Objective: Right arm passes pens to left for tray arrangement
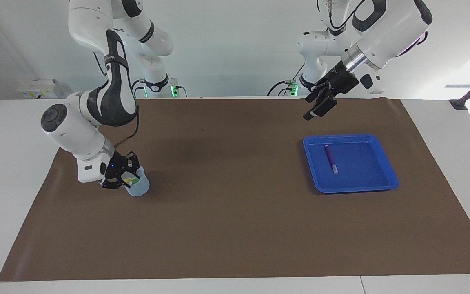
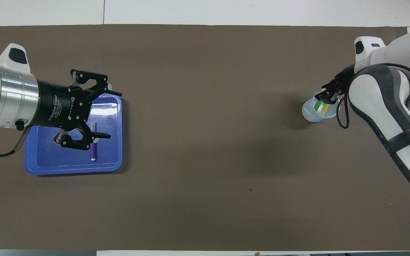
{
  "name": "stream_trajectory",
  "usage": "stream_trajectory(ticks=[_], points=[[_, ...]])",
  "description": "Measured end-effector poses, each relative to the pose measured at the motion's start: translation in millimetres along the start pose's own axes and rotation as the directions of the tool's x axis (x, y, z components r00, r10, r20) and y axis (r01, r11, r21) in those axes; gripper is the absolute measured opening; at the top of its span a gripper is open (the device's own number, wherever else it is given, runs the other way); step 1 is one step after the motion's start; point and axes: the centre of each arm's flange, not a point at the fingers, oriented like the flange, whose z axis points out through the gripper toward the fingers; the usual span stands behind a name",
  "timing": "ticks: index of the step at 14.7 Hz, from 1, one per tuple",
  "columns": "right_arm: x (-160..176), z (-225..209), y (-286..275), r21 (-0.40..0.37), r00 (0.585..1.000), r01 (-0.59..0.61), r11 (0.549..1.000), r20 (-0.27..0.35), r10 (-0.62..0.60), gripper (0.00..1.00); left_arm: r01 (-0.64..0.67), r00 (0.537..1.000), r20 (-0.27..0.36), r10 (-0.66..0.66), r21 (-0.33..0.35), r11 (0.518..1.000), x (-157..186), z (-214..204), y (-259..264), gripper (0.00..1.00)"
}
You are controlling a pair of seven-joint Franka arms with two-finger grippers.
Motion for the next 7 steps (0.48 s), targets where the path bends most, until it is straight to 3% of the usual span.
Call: stream_trajectory(ticks=[7], points=[[-1.6,0.1,1.1,0.000,1.000,-0.002,1.000,0.000,0.002,0.29,0.025,1.000,-0.004,-0.025,-0.016,1.000,1.4,-0.1,1.5,1.00]])
